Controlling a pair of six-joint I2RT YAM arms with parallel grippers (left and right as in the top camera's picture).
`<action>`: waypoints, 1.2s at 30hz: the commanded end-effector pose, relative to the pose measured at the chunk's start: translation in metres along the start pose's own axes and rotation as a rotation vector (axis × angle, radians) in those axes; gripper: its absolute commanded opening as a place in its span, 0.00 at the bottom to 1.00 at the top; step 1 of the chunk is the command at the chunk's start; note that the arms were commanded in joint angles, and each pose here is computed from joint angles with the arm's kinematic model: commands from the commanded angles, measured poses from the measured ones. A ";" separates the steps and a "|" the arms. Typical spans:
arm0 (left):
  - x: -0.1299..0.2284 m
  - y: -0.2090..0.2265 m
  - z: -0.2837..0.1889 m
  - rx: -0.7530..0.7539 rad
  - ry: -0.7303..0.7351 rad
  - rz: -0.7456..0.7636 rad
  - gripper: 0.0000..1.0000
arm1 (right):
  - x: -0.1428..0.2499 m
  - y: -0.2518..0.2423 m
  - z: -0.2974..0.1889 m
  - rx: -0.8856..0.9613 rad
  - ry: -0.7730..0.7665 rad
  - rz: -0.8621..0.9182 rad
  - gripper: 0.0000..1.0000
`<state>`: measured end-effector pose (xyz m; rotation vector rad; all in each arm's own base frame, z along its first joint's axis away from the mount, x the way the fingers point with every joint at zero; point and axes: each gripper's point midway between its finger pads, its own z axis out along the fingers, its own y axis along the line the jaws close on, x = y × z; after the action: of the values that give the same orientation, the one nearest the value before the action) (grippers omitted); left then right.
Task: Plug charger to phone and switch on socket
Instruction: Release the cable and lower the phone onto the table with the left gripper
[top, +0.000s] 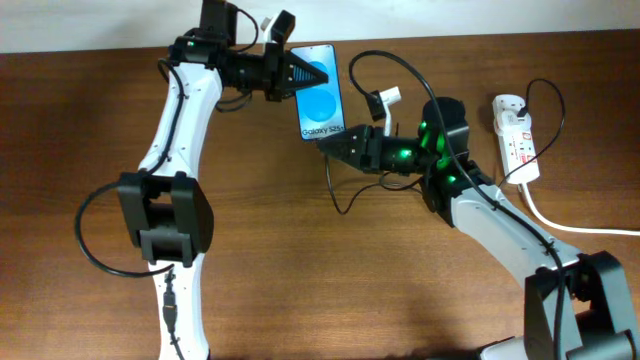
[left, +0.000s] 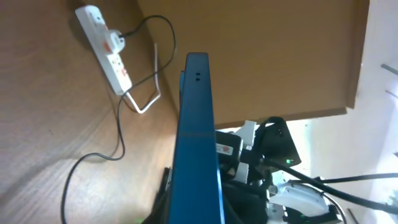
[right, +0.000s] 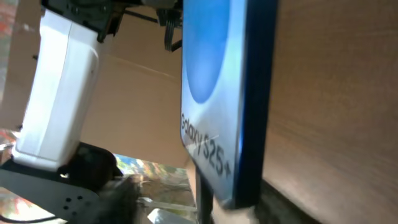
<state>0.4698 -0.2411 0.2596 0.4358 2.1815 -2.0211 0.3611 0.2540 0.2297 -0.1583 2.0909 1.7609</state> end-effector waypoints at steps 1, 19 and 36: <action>-0.001 0.016 -0.009 -0.128 -0.026 0.017 0.00 | -0.019 -0.006 -0.016 0.019 -0.043 -0.003 0.98; 0.077 0.186 -0.029 -0.589 0.174 -0.316 0.00 | 0.011 -0.105 -0.063 0.402 -0.029 0.138 0.98; 0.106 0.252 -0.046 -0.776 0.252 -0.402 0.38 | 0.031 -0.103 -0.046 0.425 0.034 0.151 0.98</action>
<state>0.4506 -0.1870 0.0101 0.1340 3.0704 -1.3156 0.3561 0.1932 0.1289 0.1193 2.5047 1.3696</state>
